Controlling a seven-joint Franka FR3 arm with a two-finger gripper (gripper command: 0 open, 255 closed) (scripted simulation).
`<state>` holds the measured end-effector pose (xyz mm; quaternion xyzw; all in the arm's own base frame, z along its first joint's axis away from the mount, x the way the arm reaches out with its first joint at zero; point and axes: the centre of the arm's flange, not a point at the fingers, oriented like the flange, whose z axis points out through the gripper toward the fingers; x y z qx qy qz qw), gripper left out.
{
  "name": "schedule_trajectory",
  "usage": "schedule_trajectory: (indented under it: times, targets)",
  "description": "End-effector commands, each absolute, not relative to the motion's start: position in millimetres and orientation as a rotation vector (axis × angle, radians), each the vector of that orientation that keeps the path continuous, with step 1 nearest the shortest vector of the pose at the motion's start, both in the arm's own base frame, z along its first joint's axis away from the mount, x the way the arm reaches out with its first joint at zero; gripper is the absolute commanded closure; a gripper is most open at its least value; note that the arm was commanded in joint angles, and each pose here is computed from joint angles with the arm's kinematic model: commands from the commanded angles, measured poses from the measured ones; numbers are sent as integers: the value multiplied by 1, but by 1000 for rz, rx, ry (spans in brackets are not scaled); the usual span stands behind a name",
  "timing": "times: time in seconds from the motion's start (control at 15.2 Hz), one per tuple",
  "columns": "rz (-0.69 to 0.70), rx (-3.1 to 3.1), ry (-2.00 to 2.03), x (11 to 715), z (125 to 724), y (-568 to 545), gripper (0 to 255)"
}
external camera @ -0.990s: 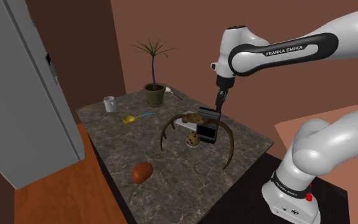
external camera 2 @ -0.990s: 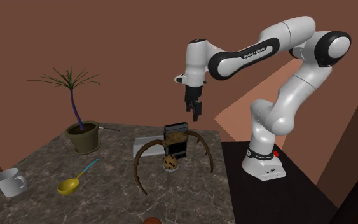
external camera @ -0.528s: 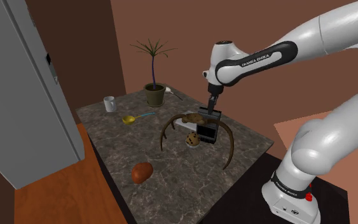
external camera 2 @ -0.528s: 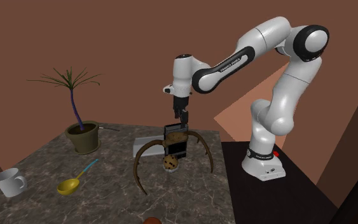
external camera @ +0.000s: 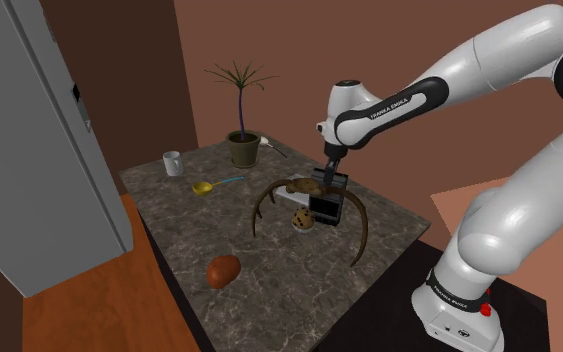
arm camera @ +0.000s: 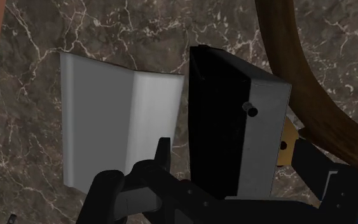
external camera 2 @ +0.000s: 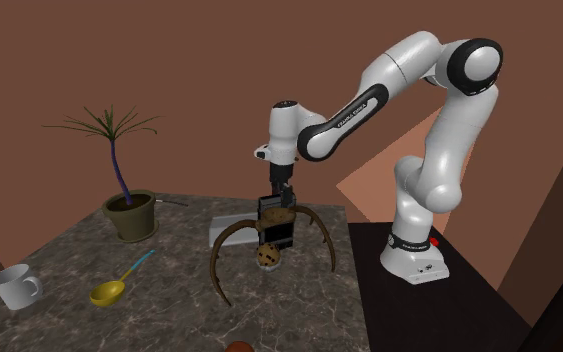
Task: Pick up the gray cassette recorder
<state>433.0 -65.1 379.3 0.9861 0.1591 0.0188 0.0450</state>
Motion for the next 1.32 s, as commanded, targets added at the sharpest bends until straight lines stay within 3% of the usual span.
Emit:
schedule_trajectory:
  times: [0.0, 0.07, 0.13, 0.73, 1.25]
  targets:
    - [58, 3012, 486, 434, 372, -65, 0]
    - [58, 3012, 486, 434, 372, -65, 0]
    - [58, 3012, 486, 434, 372, -66, 255]
    - [58, 3012, 486, 434, 372, -65, 255]
    - [58, 3012, 486, 434, 414, -65, 255]
